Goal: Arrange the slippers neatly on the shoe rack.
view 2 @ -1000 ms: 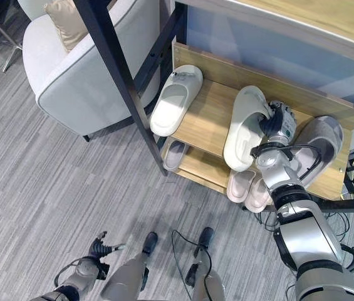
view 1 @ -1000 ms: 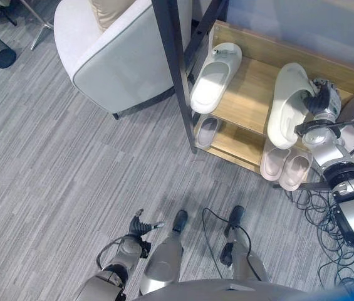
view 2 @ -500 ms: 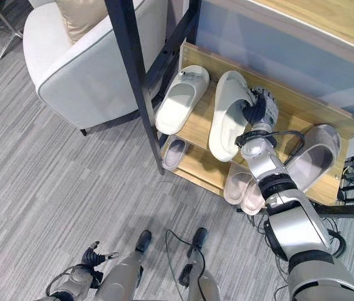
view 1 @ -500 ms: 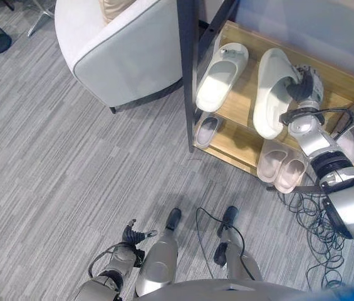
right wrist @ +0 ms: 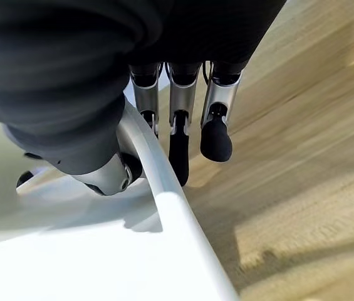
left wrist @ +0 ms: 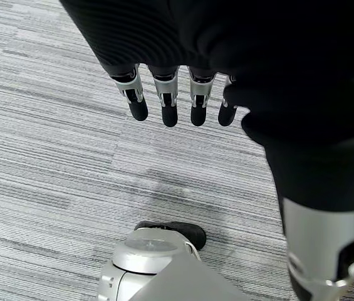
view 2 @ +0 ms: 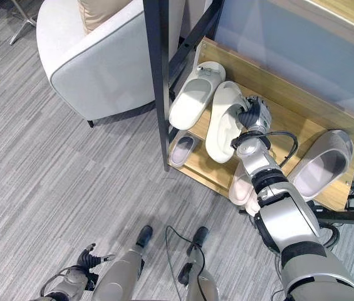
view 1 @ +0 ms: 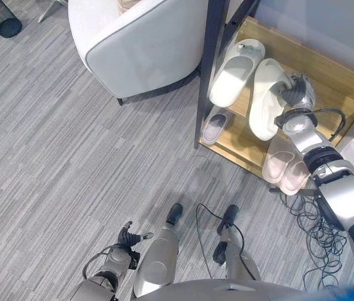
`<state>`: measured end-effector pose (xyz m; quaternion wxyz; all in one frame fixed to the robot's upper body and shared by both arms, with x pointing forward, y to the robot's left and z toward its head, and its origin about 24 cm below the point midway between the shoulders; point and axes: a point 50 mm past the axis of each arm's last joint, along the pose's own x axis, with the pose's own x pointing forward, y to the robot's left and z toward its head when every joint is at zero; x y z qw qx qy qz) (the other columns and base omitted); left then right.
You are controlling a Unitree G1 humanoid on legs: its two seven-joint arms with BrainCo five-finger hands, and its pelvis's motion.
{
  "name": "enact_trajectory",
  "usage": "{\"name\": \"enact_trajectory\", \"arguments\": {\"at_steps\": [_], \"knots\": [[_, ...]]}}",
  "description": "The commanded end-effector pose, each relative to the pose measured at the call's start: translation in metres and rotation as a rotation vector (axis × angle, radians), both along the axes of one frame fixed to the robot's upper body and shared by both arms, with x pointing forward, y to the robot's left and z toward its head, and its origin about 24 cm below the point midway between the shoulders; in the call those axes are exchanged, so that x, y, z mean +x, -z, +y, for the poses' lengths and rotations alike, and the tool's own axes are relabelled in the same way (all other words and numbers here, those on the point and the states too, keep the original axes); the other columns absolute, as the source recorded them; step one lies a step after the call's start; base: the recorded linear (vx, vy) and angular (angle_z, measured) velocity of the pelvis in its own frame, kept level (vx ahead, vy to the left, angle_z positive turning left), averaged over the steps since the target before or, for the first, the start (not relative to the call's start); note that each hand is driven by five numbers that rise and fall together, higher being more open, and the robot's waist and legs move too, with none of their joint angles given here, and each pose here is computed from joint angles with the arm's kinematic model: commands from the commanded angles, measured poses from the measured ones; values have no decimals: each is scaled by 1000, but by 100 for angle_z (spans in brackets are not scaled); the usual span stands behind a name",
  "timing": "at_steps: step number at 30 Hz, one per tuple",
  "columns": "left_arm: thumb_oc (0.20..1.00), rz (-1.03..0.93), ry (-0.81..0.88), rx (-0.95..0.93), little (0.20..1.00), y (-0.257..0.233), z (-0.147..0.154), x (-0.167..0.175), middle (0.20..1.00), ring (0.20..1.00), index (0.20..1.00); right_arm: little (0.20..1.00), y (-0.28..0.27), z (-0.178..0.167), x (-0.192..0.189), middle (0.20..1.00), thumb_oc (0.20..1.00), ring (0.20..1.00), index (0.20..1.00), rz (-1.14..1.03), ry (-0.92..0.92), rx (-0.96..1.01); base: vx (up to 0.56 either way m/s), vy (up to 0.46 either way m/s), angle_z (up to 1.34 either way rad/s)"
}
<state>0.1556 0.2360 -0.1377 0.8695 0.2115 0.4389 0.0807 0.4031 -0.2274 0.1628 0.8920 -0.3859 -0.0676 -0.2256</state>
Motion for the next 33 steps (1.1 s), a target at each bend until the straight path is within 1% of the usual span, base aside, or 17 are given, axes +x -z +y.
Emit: {"name": "enact_trajectory", "arguments": {"at_steps": [1, 3, 4, 5, 8, 22, 29, 33], "knots": [[1000, -19, 17, 29, 1000, -6, 6, 13, 1000, 1000, 1000, 200, -66, -15, 4, 200, 200, 200, 200, -179, 45, -34, 0, 14, 8], [1000, -21, 17, 26, 1000, -6, 5, 14, 1000, 1000, 1000, 200, -68, -16, 5, 200, 200, 200, 200, -174, 54, -24, 0, 20, 6], [1000, -21, 19, 26, 1000, -7, 5, 14, 1000, 1000, 1000, 589, -68, -16, 6, 589, 589, 589, 589, -170, 54, -17, 5, 15, -4], [1000, -21, 22, 24, 1000, -6, 4, 15, 1000, 1000, 1000, 1000, -66, -16, 7, 1000, 1000, 1000, 1000, -160, 61, 22, 5, 12, -12], [1000, -15, 16, 17, 1000, -5, 3, 14, 1000, 1000, 1000, 1000, -66, -14, 8, 1000, 1000, 1000, 1000, -181, 50, 136, 1, 14, -7], [1000, 26, 9, -23, 1000, 0, -7, 10, 1000, 1000, 1000, 1000, -50, 12, 8, 1000, 1000, 1000, 1000, -184, -24, 207, -6, 7, -2], [1000, 34, -10, -37, 1000, 2, -12, 9, 1000, 1000, 1000, 1000, -27, 23, -2, 1000, 1000, 1000, 1000, -225, -72, 315, -1, 2, -3], [1000, 35, -19, -46, 1000, 3, -18, 9, 1000, 1000, 1000, 1000, 8, 26, -15, 1000, 1000, 1000, 1000, -193, -77, 375, -3, 6, -5]]}}
